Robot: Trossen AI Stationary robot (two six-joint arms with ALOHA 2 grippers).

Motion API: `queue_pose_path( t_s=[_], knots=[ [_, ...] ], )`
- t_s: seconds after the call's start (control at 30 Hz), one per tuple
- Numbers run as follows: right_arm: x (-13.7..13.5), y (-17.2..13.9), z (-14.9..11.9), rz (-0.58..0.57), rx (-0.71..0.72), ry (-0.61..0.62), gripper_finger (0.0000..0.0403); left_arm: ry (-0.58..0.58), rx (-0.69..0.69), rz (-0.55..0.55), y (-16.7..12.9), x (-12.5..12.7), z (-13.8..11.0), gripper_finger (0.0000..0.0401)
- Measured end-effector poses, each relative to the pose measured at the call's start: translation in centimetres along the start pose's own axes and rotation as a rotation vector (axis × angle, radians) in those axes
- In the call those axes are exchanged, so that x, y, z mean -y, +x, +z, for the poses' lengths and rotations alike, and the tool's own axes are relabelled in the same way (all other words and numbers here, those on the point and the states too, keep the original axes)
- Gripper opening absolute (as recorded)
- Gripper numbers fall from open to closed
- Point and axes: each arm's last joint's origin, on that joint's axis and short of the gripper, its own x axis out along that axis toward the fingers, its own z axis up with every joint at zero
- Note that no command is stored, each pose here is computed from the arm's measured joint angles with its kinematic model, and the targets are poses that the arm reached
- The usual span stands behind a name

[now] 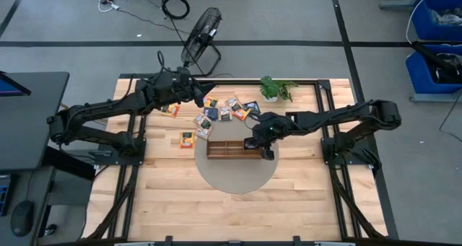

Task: Pick & Place Tea
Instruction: Put the blue tea bag into the right section of the wooden organizer

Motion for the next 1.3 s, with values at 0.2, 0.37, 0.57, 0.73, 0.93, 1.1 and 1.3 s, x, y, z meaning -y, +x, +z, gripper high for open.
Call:
queue_pose_path(
  t_s=[0.2, 0.37, 0.57, 0.73, 0.93, 1.1, 1.3],
  knots=[
    [0.1, 0.4, -0.1, 0.000, -0.012, -0.001, 0.0004, 0.000, -0.001, -0.002, 0.0, 0.0, 0.0, 0.0106],
    [0.4, 1.0, -0.5, -0.005, -0.040, 0.005, 0.0012, 0.000, -0.001, -0.003, 0.0, 0.0, 0.0, 0.0106],
    [0.7, 1.1, -0.5, -0.023, -0.042, 0.015, 0.0013, 0.000, -0.002, -0.004, 0.0, 0.0, 0.0, 0.0106],
    [0.7, 1.1, -0.7, -0.036, -0.063, 0.013, 0.0023, 0.000, -0.002, -0.004, 0.0, 0.0, 0.0, 0.0106],
    [0.8, 1.1, -0.7, -0.048, -0.065, 0.013, 0.0069, 0.002, -0.002, -0.003, 0.0, 0.0, 0.0, 0.0106],
    [0.8, 1.1, -0.8, -0.062, -0.067, 0.030, 0.0114, 0.002, -0.002, -0.003, 0.0, 0.0, 0.0, 0.0106],
    [0.8, 0.6, 0.0, -0.065, -0.061, 0.086, 0.0157, 0.013, -0.005, -0.002, 0.0, 0.0, 0.0, 0.0106]
  ],
)
